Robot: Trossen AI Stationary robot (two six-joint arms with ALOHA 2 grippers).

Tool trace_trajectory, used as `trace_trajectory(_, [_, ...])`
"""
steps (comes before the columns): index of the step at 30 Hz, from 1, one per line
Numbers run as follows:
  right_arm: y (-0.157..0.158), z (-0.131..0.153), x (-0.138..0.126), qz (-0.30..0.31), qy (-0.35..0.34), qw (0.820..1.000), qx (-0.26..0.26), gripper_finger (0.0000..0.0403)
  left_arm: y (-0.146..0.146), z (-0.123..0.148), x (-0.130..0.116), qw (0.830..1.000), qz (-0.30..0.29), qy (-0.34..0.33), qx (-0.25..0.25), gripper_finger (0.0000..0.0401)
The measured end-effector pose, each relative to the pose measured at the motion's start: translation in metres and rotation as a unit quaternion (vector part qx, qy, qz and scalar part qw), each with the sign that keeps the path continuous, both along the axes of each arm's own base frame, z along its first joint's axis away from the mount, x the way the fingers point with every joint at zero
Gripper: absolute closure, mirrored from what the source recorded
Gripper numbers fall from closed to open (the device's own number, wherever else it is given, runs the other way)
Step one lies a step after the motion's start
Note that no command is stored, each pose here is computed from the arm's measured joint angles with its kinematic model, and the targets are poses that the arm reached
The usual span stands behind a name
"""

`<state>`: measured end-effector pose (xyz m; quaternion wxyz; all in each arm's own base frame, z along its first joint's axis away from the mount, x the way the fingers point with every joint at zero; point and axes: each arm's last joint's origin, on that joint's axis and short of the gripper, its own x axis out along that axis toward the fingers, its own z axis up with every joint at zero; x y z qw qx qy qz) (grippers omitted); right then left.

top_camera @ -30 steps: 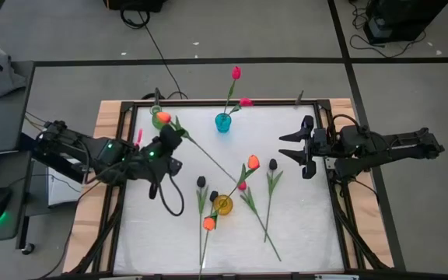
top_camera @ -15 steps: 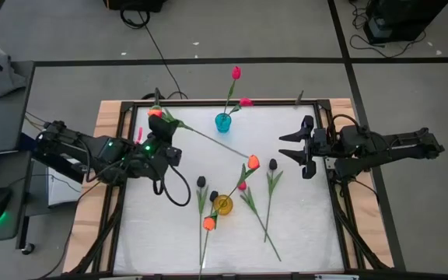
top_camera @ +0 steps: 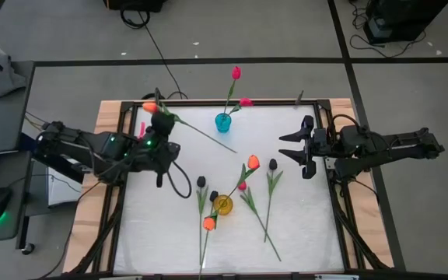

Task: Sort flowers into vase by color
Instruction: Put the orange flower into the yellow vase

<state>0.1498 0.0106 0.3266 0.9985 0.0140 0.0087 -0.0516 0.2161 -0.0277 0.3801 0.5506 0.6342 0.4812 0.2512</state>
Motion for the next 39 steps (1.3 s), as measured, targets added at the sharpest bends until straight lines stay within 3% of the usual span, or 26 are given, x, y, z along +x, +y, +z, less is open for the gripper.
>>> trace_trajectory(11, [0.000, 0.001, 0.000, 0.000, -0.007, 1.000, 0.001, 0.0200, 0.029, -0.001, 0.009, 0.998, 0.043, 0.047, 0.011, 0.0394])
trace_trajectory(17, [0.000, 0.012, 0.000, 0.000, -0.065, 0.998, 0.009, 0.0200, 0.033, 0.007, 0.015, 0.999, 0.048, 0.008, 0.010, 0.0394])
trace_trajectory(23, [0.000, 0.029, 0.001, 0.004, -0.159, 0.987, 0.013, 0.0200, 0.026, 0.007, 0.017, 1.000, 0.017, 0.025, 0.008, 0.0394])
trace_trajectory(29, [0.002, 0.037, 0.016, -0.006, -0.214, 0.975, -0.059, 0.0200, 0.023, 0.009, 0.019, 1.000, 0.011, 0.005, 0.005, 0.0394])
trace_trajectory(33, [-0.002, 0.041, 0.033, -0.063, -0.264, 0.955, -0.122, 0.0200, 0.024, 0.010, 0.019, 1.000, 0.014, 0.000, 0.004, 0.0394])
trace_trajectory(37, [-0.014, 0.041, 0.046, -0.194, -0.306, 0.925, -0.109, 0.0200, 0.025, 0.010, 0.019, 1.000, 0.017, 0.000, 0.005, 0.0394])
trace_trajectory(39, [-0.021, 0.038, 0.054, -0.230, -0.317, 0.916, -0.090, 0.0200, 0.025, 0.010, 0.019, 1.000, 0.017, 0.000, 0.005, 0.0394])
